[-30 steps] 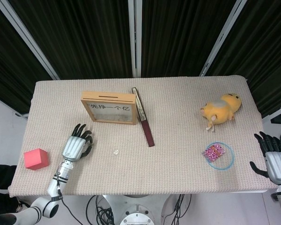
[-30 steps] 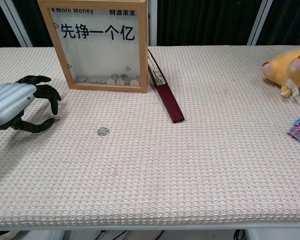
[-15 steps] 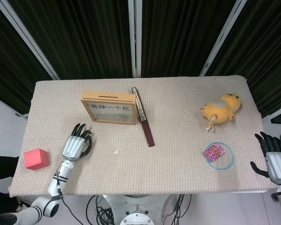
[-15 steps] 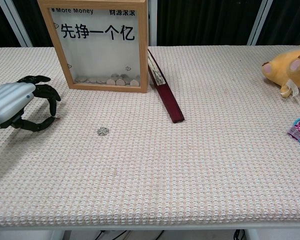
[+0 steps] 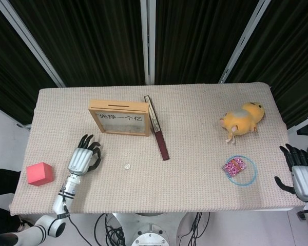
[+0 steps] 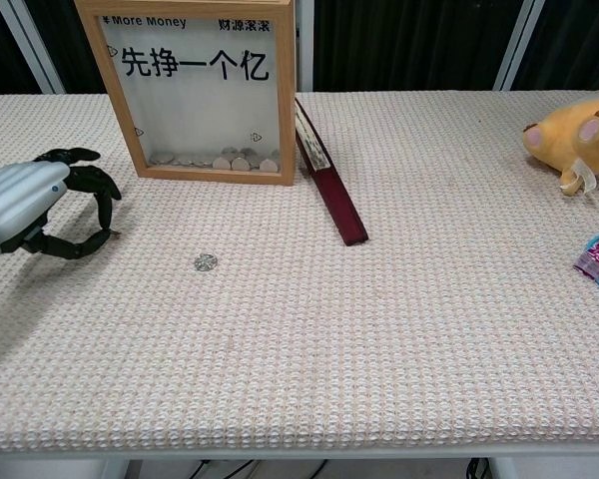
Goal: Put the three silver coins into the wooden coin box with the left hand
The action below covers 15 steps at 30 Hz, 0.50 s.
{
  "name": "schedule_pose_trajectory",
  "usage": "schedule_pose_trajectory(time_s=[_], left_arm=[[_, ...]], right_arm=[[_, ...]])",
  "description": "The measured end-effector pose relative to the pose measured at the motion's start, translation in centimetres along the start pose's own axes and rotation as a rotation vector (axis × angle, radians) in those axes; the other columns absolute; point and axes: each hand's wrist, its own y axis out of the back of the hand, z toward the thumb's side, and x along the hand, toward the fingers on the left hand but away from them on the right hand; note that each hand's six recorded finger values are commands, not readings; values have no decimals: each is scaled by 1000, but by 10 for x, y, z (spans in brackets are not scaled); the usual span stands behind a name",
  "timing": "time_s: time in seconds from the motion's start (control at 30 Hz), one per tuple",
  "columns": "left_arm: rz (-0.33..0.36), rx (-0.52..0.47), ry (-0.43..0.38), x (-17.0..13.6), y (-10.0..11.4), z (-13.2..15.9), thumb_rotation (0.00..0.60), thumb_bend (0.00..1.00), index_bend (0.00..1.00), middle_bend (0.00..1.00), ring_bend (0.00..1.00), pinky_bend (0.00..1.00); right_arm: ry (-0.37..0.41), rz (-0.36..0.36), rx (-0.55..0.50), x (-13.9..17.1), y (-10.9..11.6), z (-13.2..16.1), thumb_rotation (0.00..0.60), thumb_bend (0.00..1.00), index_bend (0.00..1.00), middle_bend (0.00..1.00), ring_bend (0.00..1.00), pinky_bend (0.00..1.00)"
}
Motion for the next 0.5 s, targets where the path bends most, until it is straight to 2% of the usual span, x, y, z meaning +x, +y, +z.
schedule_pose_trajectory(time_s=[0.27,0.5], left_arm=[[23,-38,-9,-9,15,5,600,409,589,295,44,41],[79,-53,8,-29,53,-6,600,413,596,295,51,45]], right_arm=[[12,-2,0,0,0,4,600,227,0,0,0,0],[19,-11,3,1,3,5,600,227,0,0,0,0]])
